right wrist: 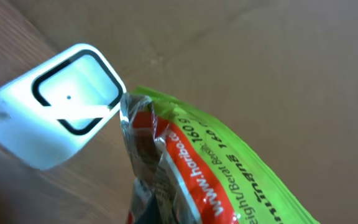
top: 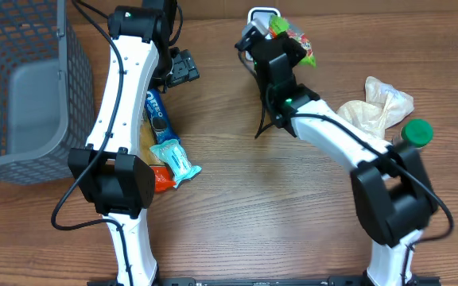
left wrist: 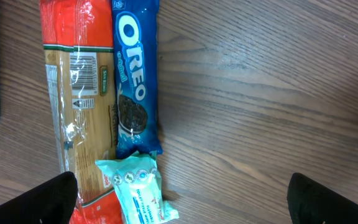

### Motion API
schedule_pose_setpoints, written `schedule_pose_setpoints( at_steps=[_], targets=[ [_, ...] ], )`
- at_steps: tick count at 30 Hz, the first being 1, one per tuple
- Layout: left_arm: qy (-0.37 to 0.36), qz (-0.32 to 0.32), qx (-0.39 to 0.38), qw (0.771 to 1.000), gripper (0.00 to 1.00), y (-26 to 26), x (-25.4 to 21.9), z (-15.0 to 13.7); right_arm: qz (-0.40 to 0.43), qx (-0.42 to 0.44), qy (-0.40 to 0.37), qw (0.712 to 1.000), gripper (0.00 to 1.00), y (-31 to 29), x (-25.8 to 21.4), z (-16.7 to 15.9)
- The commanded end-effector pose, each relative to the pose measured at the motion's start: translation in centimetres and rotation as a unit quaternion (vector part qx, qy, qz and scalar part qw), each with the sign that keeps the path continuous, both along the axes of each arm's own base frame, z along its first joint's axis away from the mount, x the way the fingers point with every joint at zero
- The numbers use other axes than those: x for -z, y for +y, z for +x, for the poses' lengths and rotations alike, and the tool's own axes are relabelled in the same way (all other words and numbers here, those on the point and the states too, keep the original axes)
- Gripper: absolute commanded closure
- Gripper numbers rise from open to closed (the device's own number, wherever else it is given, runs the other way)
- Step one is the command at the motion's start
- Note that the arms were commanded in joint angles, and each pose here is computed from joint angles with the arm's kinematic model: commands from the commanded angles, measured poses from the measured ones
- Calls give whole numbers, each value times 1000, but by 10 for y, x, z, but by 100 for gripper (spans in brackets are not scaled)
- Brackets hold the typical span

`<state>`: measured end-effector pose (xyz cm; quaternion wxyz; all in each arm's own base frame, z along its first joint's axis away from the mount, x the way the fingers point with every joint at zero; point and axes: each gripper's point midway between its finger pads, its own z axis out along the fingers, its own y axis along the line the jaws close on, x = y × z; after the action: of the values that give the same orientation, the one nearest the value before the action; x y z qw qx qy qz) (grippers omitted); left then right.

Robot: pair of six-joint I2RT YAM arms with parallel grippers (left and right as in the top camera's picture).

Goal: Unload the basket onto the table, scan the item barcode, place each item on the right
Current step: 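Lift the Haribo bag up to the white scanner with the right gripper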

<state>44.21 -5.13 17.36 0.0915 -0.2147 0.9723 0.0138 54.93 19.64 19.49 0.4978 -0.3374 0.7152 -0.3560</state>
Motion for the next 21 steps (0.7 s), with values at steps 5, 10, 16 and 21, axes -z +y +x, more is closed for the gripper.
schedule_pose_setpoints(
  at_steps=[5,10,16,21],
  targets=[
    [7,7,0,1000,0,-1,5,-1,-148,-40,-57,987,96,12,-22,22],
    [7,7,0,1000,0,-1,5,-1,-192,-101,-56,975,94,30,-21,23],
    [7,7,0,1000,0,-1,5,-1,-197,-60,-53,977,96,17,-24,22],
    [7,7,-1,1000,0,-1,5,-1,-184,-40,-79,979,96,3,-37,28]
  ],
)
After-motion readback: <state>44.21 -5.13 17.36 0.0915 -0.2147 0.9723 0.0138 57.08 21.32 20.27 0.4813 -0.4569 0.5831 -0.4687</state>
